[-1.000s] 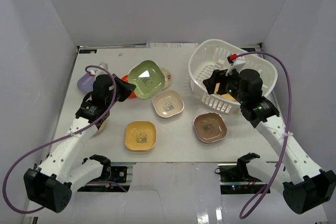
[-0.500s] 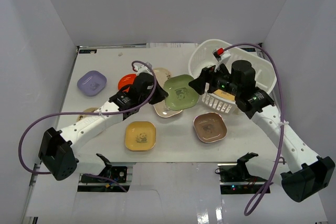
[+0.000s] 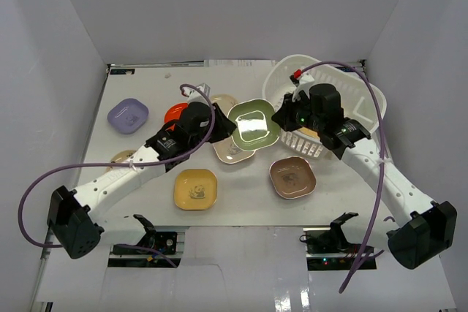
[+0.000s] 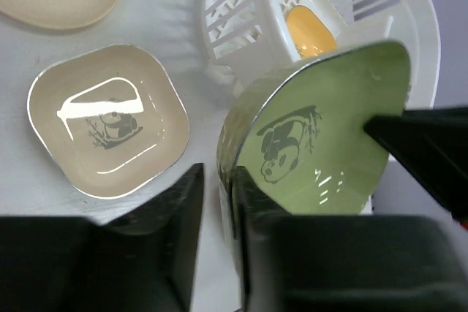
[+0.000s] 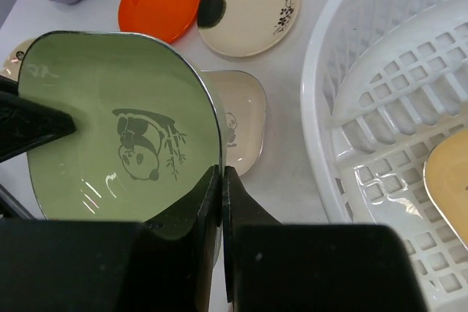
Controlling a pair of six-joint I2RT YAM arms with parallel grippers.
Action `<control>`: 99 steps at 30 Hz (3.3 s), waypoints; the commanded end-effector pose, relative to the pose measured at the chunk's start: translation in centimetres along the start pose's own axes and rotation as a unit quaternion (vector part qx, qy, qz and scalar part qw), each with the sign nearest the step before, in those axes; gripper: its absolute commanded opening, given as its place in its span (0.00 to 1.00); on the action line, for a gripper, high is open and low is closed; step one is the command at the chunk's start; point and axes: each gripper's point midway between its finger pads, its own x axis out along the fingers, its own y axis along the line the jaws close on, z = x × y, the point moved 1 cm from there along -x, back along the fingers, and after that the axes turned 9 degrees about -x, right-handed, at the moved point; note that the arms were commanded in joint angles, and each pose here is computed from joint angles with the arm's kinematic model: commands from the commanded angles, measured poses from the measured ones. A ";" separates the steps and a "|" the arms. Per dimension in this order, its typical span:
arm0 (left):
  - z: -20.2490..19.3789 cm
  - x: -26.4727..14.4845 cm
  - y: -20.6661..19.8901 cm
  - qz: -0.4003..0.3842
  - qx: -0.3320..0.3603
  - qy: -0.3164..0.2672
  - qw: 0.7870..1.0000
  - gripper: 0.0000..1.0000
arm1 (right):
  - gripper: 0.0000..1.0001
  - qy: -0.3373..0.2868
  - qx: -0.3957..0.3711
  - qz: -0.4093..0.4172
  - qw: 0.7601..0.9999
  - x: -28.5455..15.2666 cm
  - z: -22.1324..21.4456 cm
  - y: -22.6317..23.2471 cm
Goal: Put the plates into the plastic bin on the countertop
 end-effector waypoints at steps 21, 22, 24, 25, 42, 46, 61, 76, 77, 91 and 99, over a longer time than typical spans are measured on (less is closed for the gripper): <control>-3.4 -12.5 17.3 0.242 -0.065 -0.035 0.967 0.76 | 0.08 -0.013 0.231 -0.360 0.904 -3.5 -4.9 -24.7; -3.8 -12.6 18.1 0.260 -0.069 -0.031 0.963 0.76 | 0.08 0.000 0.246 -0.359 0.900 -3.1 -6.3 -24.8; -4.7 -12.5 19.5 0.291 -0.073 -0.027 0.954 0.76 | 0.08 0.010 0.260 -0.363 0.895 -3.1 -7.5 -25.1; -5.0 -12.5 20.1 0.305 -0.072 -0.023 0.949 0.76 | 0.10 0.013 0.265 -0.371 0.890 -3.2 -8.1 -25.2; -7.9 -9.6 23.1 0.338 -0.057 -0.001 0.939 0.63 | 0.72 -0.017 0.139 -0.245 0.959 -1.5 -3.3 -14.4; -8.4 -9.2 23.9 0.360 -0.044 0.009 0.932 0.45 | 0.70 0.027 0.077 -0.147 0.986 0.0 -7.4 -4.1; -8.9 -9.6 25.2 0.396 -0.038 0.012 0.917 0.49 | 0.65 0.199 0.023 -0.109 0.974 -2.6 -23.1 2.3; -5.1 -11.8 22.5 0.354 -0.052 -0.048 0.933 0.57 | 0.72 0.179 -0.026 -0.106 0.978 -1.9 -21.0 4.8; -5.0 -11.8 22.8 0.361 -0.048 -0.053 0.930 0.57 | 0.72 0.183 -0.028 -0.106 0.977 -1.8 -21.3 4.9; -7.5 -10.3 26.8 0.451 -0.012 -0.029 0.892 0.52 | 0.08 0.168 -0.045 -0.071 0.982 -1.3 -19.2 8.0; -7.2 -10.3 26.1 0.411 -0.026 -0.039 0.911 0.05 | 0.08 -0.035 -0.070 -0.028 0.997 -5.7 -2.8 11.8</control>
